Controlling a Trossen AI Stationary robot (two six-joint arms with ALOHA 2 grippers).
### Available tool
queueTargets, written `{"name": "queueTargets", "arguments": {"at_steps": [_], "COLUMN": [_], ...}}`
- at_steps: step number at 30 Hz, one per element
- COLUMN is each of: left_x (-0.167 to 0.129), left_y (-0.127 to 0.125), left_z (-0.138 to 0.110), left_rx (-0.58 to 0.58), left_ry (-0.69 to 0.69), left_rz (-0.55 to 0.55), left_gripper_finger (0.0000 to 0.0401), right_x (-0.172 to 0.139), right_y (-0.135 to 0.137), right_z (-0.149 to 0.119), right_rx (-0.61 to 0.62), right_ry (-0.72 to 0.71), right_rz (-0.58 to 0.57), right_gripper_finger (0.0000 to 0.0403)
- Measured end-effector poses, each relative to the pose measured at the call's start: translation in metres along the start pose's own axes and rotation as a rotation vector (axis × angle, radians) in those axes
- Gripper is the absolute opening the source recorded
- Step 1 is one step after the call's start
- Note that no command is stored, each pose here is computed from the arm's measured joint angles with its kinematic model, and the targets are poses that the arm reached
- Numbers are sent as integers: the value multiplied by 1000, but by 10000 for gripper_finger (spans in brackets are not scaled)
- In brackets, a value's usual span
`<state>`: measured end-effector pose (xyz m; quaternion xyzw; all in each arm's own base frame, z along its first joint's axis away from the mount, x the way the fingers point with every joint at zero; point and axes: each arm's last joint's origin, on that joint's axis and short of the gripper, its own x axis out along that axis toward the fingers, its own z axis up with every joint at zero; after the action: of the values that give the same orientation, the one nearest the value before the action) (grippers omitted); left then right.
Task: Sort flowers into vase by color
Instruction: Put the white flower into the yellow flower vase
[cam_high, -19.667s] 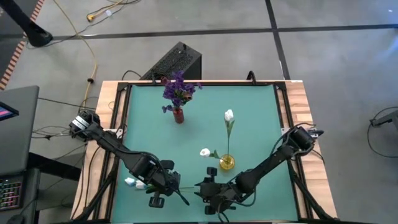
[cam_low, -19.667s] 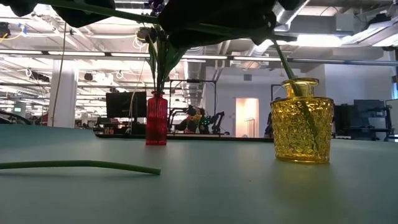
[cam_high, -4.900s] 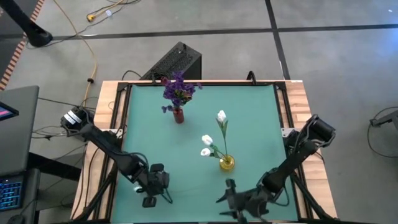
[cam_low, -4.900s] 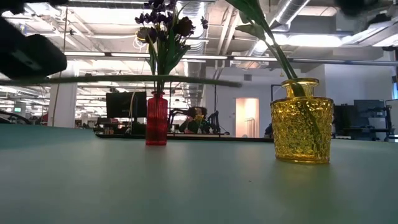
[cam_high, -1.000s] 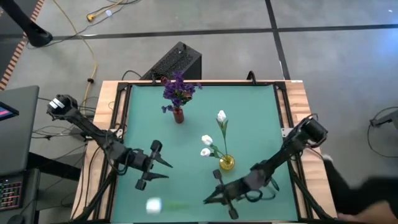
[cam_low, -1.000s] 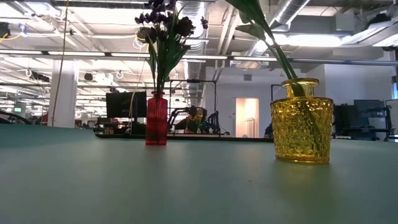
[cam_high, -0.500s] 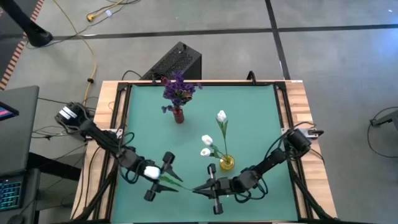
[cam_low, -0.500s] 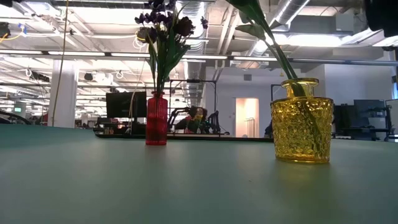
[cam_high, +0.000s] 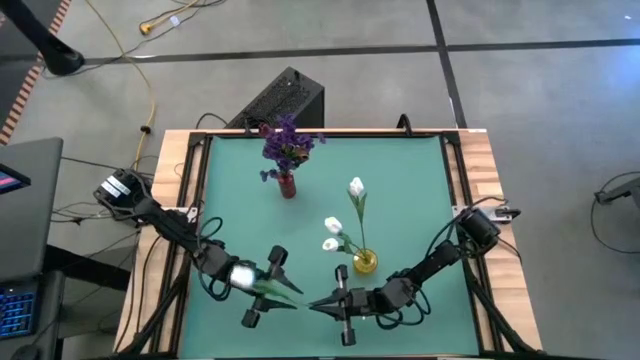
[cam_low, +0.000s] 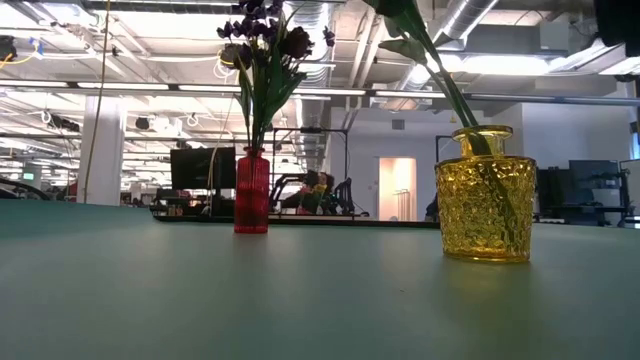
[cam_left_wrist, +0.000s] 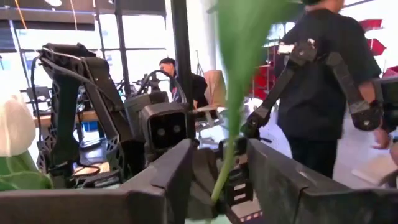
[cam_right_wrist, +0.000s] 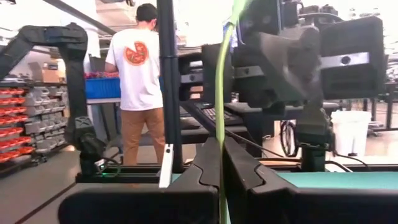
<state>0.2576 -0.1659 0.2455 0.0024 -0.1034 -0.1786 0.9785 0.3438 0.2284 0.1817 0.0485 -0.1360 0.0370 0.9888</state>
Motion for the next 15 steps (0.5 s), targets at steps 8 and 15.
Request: {"name": "queueTargets", "arguments": {"at_steps": [8, 15], "left_x": [0, 0], "left_y": [1, 1], "left_z": [0, -1], "left_rx": [2, -22], "left_ry": [-2, 16], "left_rz": [21, 43], "left_gripper_finger": [37, 2], "right_x": [1, 2], "right_y": [-1, -4], "right_z": [0, -1], "right_rx": [0, 2], "right_ry": [-1, 3], "right_rz": [-6, -17], "right_gripper_finger": [31, 77]}}
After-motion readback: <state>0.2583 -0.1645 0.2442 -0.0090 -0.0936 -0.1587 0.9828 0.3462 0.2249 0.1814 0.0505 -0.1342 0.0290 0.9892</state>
